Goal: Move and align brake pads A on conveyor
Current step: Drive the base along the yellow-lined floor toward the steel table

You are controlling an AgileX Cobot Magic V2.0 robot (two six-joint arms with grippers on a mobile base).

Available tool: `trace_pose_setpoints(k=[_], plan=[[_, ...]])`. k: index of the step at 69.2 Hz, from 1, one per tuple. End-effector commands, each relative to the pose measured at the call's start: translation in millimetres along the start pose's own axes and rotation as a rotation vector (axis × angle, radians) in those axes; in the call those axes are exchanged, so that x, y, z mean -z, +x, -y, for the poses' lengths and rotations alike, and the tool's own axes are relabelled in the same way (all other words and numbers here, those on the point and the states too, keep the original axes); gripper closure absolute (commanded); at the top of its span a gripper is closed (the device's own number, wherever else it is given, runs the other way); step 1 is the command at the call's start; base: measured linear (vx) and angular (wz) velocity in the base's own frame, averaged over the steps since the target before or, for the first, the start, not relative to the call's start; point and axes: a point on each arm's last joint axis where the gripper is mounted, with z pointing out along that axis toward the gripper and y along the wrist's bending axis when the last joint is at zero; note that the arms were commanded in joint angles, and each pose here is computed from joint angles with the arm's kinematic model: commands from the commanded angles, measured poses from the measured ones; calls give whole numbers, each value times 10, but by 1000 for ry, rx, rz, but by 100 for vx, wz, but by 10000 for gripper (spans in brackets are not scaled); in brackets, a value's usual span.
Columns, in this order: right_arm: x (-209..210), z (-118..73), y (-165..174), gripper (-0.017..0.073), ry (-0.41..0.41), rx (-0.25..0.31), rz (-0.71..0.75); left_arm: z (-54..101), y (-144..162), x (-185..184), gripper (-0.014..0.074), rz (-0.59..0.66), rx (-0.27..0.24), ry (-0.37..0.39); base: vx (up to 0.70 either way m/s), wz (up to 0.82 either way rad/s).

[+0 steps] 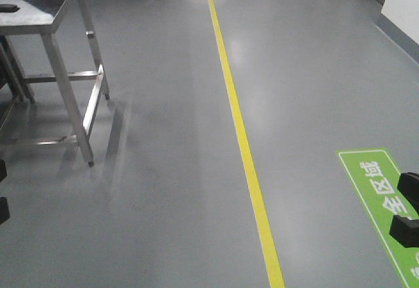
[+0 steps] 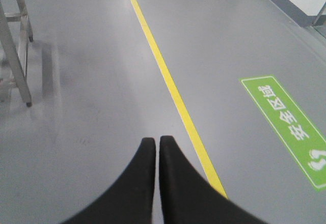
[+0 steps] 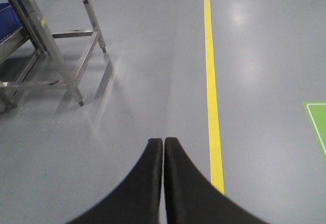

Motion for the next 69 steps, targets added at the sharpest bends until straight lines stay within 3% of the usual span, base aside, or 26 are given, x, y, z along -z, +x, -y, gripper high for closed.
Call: trace_pose_setpoints(k=[1, 69], plan=[[28, -24, -145, 569, -19, 11, 89, 42, -124, 38, 601, 84, -2, 33, 58, -3], [28, -24, -145, 569, -19, 11, 89, 42, -124, 38, 601, 84, -2, 33, 60, 2]])
